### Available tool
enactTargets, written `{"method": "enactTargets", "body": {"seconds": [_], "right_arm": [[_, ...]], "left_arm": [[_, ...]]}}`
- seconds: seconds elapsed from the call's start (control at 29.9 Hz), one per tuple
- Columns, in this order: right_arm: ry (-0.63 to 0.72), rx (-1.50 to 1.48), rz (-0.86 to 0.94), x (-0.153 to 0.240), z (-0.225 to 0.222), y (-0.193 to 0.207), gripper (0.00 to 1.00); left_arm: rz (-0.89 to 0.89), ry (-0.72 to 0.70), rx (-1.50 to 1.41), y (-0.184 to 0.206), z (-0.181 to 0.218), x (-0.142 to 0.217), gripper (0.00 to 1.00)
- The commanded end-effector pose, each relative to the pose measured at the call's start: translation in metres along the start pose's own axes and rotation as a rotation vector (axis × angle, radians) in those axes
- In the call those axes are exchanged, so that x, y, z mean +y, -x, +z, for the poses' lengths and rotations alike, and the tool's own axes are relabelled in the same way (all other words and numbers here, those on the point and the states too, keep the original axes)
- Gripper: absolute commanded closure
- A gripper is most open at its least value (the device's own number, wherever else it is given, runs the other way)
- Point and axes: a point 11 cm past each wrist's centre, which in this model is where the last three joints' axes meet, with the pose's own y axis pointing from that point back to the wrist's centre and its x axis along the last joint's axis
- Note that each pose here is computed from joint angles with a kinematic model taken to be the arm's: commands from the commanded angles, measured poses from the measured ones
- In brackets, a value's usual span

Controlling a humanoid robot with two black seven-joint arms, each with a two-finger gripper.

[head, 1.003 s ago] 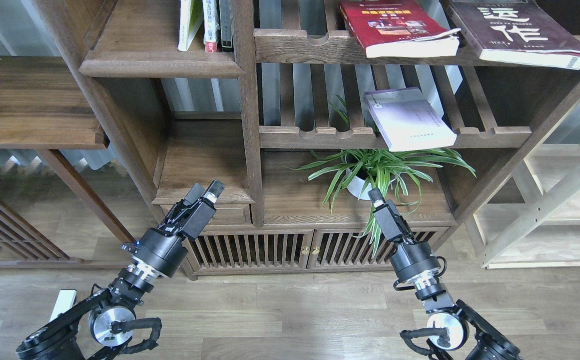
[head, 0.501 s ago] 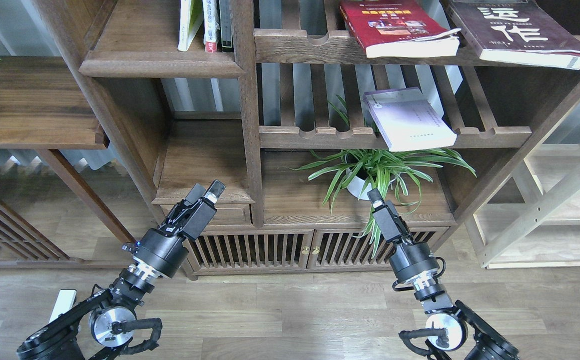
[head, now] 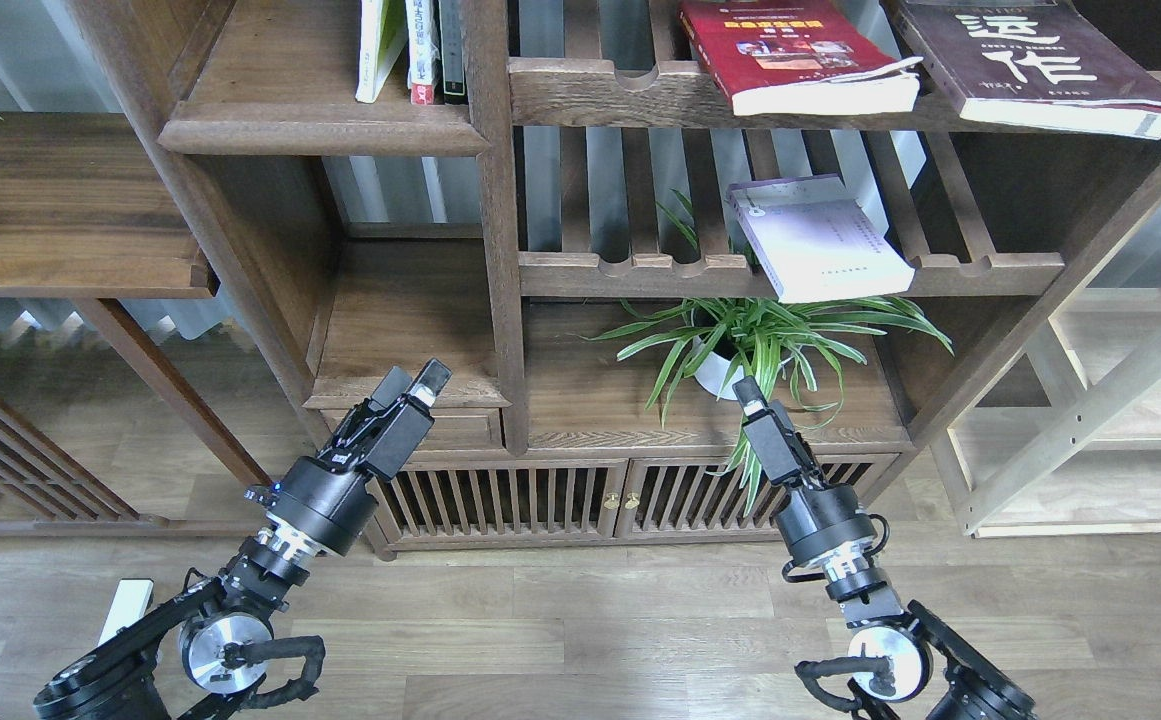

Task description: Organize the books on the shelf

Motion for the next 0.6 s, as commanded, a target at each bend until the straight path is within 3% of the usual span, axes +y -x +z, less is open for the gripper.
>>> {"method": "enactTargets", "body": {"seconds": [0.0, 0.57], "right_arm": [[0.000, 0.000, 0.000, 0.0000, 0.0000, 0.0000, 0.00], [0.002, -0.001, 0.005, 0.0006, 0.0013, -0.0010, 0.00]], "left_arm": [[0.000, 0.000, 0.000, -0.0001, -0.0002, 0.0002, 0.01], [0.005, 0.000, -0.004, -0.0020, 0.0008, 0.0000, 0.01]]}}
